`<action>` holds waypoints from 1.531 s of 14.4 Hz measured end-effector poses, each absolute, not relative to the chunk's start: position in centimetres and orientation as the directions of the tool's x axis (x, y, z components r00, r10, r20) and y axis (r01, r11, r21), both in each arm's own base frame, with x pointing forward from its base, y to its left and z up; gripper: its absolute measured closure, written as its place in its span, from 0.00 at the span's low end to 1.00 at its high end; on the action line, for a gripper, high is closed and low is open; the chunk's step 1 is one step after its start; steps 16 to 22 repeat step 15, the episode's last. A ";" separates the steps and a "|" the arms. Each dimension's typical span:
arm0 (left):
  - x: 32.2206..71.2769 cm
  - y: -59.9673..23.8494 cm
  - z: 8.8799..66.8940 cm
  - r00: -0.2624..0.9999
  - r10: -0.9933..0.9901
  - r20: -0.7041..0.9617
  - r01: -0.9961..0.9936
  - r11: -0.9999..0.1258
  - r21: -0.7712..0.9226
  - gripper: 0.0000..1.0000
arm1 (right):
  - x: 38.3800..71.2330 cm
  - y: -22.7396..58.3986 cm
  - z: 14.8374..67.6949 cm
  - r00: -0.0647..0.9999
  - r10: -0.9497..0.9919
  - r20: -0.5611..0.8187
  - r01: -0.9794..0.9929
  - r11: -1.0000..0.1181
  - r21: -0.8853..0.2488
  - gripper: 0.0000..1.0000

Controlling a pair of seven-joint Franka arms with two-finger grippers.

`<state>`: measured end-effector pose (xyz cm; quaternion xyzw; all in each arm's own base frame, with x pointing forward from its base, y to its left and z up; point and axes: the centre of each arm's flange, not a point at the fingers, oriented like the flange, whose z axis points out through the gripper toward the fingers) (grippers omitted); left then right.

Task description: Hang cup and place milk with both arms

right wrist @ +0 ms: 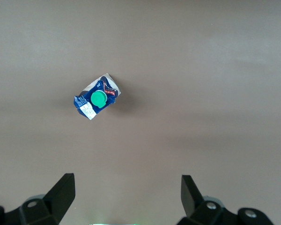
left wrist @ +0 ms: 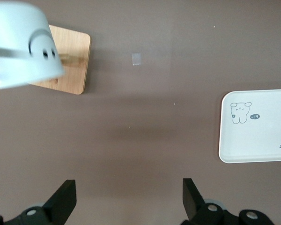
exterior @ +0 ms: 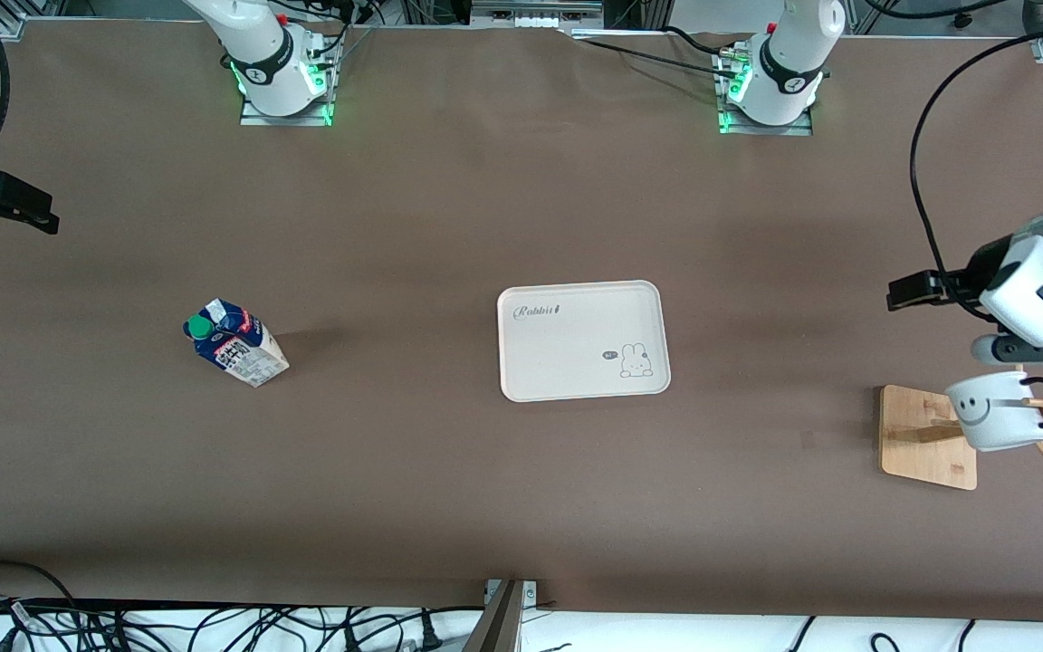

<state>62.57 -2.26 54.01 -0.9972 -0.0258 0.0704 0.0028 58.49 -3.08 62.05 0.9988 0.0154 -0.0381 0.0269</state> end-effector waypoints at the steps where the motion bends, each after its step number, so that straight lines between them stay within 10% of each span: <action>1: 61.8 -2.4 54.0 0.988 0.058 -0.143 0.056 -0.998 -0.017 0.00 | 58.6 -3.4 61.9 0.997 0.023 -0.075 0.027 -0.998 0.048 0.00; 22: 58.2 -2.7 55.2 0.983 0.141 -0.114 0.142 -0.990 0.001 0.00 | 58.9 -3.4 61.7 0.997 -0.051 -0.066 -0.048 -0.998 0.051 0.00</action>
